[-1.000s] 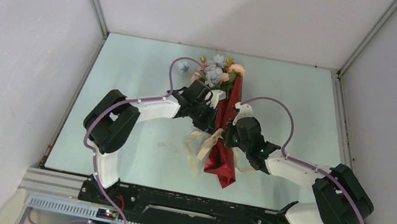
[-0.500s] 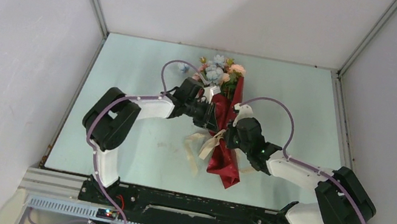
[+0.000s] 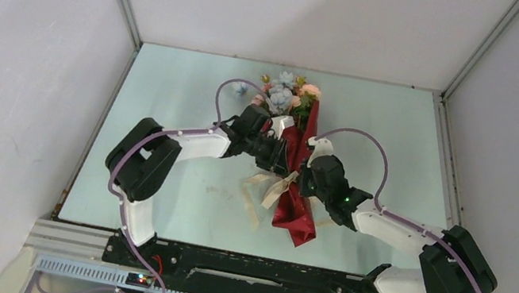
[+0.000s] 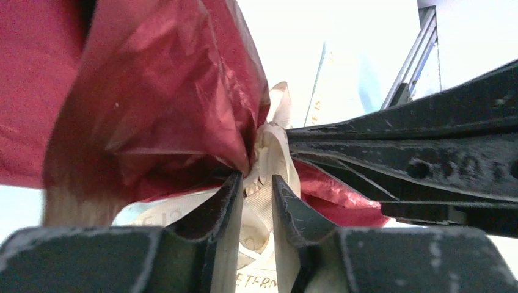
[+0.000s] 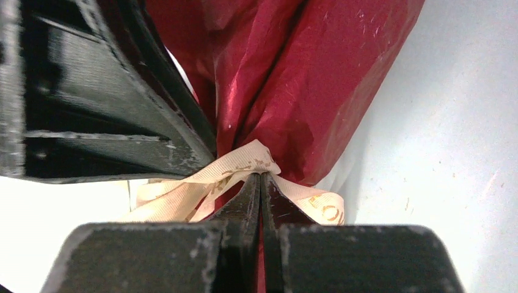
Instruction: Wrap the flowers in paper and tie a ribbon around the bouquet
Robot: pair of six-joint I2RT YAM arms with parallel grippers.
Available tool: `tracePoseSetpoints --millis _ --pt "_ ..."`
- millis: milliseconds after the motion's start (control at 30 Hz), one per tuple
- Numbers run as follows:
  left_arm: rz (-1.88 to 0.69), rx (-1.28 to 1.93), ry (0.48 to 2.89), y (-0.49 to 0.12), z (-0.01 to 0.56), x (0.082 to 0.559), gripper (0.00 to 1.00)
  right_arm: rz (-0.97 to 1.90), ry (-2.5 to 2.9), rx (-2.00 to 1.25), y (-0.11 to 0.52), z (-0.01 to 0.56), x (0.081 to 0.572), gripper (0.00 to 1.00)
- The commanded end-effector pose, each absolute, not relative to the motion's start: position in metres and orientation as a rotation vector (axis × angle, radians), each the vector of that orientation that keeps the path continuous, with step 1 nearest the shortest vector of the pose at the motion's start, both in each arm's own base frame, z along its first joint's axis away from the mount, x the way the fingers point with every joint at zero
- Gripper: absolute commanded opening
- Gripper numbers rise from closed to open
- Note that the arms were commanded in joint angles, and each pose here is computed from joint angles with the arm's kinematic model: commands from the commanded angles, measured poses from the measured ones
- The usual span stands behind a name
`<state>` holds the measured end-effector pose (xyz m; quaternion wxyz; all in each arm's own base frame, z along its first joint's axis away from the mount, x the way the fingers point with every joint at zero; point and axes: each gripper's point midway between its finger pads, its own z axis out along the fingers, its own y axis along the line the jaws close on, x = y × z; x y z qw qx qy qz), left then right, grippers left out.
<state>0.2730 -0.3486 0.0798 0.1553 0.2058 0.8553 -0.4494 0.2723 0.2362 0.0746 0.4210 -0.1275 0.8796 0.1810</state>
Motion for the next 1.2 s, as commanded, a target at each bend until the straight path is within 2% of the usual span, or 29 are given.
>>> tracePoseSetpoints --millis 0,167,367,633,1000,1100,1167 --pt "-1.251 0.605 2.329 -0.35 0.127 0.281 0.29 0.417 2.186 -0.341 0.23 0.082 0.27 0.0" --pt "-1.174 0.533 2.329 -0.345 0.139 0.291 0.32 0.416 2.167 -0.356 0.224 0.085 0.262 0.0" --pt "-1.173 0.661 2.306 -0.355 0.143 0.276 0.38 0.437 2.141 -0.358 0.222 0.091 0.258 0.0" --pt "-1.023 0.768 2.395 -0.357 0.119 0.274 0.36 0.457 2.127 -0.367 0.223 0.094 0.256 0.0" --pt "-0.772 0.786 2.48 -0.336 0.097 0.27 0.39 0.478 2.105 -0.38 0.227 0.098 0.258 0.0" --pt "-0.825 0.799 2.474 -0.341 0.096 0.265 0.34 0.482 2.107 -0.385 0.229 0.097 0.258 0.0" --pt "-0.866 0.81 2.464 -0.346 0.098 0.263 0.27 0.487 2.11 -0.39 0.23 0.096 0.257 0.0"
